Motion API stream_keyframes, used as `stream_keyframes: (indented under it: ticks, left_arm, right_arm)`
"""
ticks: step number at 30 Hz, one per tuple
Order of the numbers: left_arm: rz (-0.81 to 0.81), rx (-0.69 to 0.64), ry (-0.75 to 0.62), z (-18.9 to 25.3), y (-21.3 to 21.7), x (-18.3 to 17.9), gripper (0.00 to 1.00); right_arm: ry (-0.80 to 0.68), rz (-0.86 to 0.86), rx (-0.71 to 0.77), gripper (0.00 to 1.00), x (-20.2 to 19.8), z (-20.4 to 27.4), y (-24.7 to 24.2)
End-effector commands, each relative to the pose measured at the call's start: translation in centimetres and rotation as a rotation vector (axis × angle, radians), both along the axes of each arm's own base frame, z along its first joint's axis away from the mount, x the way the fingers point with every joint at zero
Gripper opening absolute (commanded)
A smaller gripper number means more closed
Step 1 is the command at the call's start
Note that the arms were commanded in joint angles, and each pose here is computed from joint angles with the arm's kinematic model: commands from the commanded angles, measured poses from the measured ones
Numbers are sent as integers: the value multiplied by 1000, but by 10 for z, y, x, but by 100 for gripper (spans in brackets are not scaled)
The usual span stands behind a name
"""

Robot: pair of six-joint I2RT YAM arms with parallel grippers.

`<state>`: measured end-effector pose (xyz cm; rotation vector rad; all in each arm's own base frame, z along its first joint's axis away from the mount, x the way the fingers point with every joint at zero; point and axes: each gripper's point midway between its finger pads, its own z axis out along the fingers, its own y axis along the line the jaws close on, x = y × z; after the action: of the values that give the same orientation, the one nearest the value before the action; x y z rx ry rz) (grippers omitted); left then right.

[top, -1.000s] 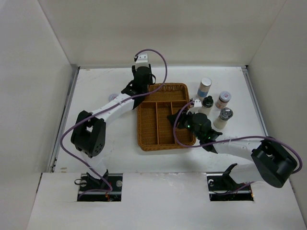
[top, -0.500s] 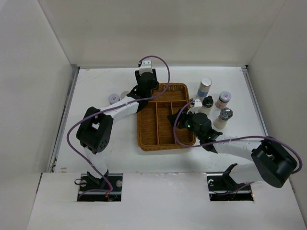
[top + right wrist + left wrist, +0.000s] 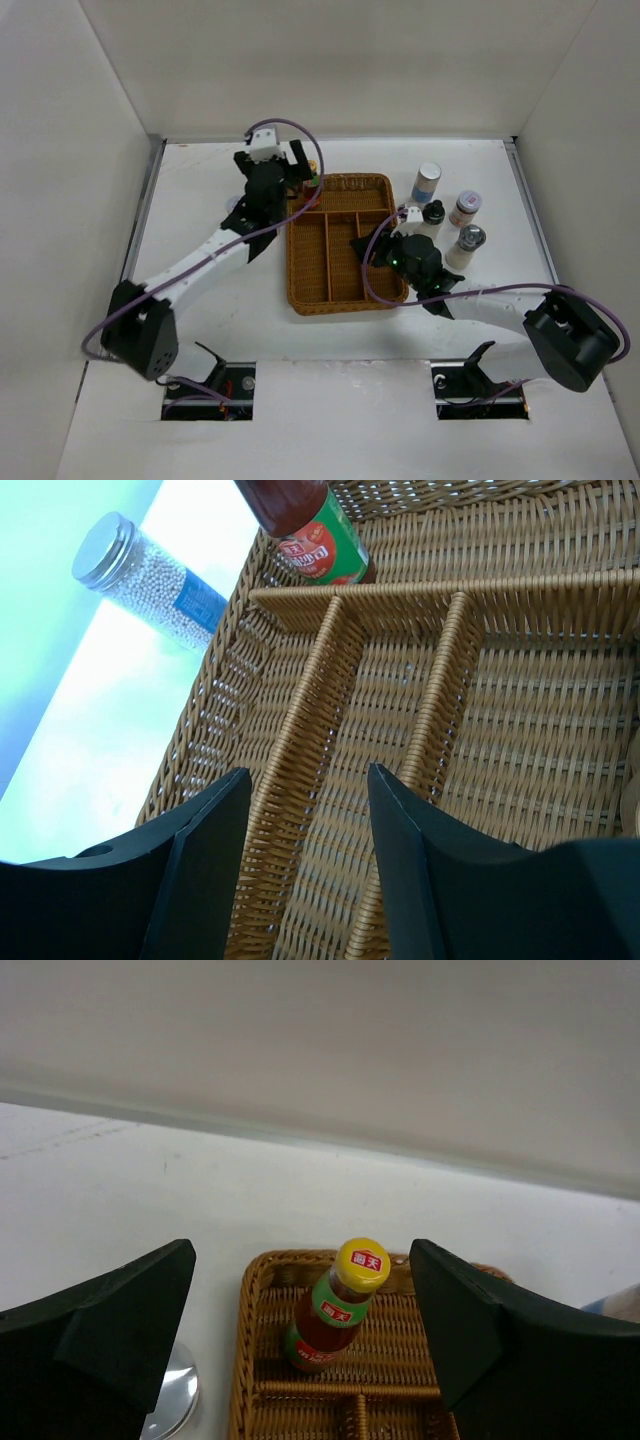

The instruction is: Organize the condiment bottles

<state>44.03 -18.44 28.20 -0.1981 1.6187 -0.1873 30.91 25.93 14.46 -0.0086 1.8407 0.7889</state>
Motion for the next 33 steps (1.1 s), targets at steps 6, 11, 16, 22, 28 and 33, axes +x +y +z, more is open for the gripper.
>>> stream_keyframes:
  ticks: [6,11,16,22,28,33]
  left_arm:
    - [73,4,116,-33,53,-46,83]
    - [90,64,213,-71,60,-50,84]
    - [131,81,247,-93,70,-41,85]
    - [144,68,259,-107,77,-23,83]
    - [123,49,241,-104,72,-10,63]
    - [115,31,182,-78,69,-18,36]
  right_arm:
    - [-25,-21,37,58,4,11,-3]
    - [-24,-14,30,60,5,9,1]
    - [-26,2,28,60,4,12,3]
    - [-22,3,27,61,4,11,4]
    - [-20,10,32,60,3,12,5]
    - [-12,9,33,60,4,9,5]
